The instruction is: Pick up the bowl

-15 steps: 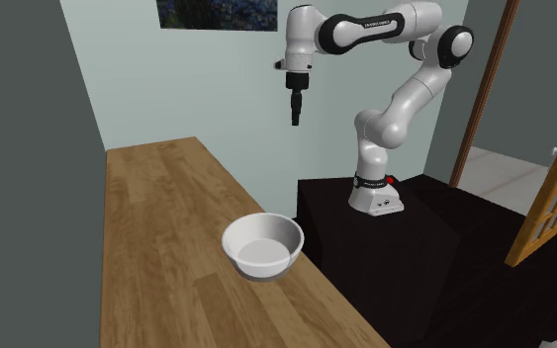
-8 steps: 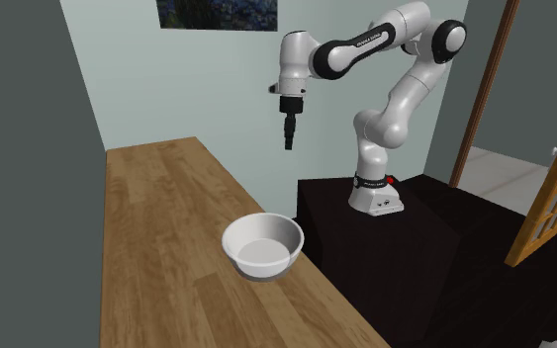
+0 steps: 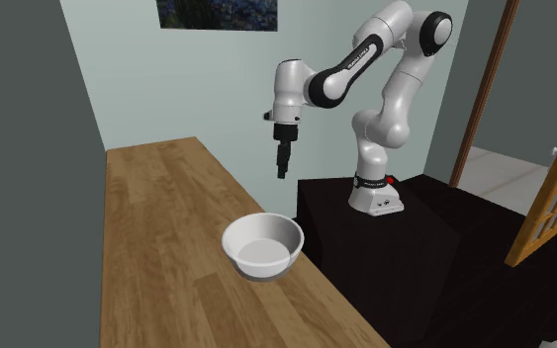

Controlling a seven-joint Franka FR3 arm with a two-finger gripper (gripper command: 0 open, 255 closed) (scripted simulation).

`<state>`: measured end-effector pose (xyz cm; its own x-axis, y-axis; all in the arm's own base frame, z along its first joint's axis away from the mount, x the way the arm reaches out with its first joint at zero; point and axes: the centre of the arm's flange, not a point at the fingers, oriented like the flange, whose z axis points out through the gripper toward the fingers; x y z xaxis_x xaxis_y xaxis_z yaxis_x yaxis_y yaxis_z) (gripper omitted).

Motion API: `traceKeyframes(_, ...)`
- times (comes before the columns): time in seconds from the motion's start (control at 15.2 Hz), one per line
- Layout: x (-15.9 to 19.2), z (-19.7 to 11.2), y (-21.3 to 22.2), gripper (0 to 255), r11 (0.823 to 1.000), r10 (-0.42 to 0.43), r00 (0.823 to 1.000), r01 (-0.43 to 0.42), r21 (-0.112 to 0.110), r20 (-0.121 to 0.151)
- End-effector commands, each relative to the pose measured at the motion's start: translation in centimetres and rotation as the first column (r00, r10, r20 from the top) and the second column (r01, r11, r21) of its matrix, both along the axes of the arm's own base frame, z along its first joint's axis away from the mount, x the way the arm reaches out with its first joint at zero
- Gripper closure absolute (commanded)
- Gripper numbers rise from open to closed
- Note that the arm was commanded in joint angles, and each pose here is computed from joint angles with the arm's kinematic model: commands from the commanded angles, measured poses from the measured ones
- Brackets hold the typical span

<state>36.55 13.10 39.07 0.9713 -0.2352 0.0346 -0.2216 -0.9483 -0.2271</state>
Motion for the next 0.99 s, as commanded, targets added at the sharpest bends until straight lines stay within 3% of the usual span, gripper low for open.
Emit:
traceKeyframes(0.0, 1.1, -1.9, 1.3, 0, 1.000, -0.013, 1.000, 0.013, 0.023, 0.007)
traceKeyframes(0.53, 4.3, -8.2, 7.4, 0, 0.992, -0.057, 0.998, 0.054, 0.112, 0.022)
traceKeyframes(0.92, 4.3, -11.4, 7.4, 0, 0.992, -0.057, 0.998, 0.054, 0.112, 0.022)
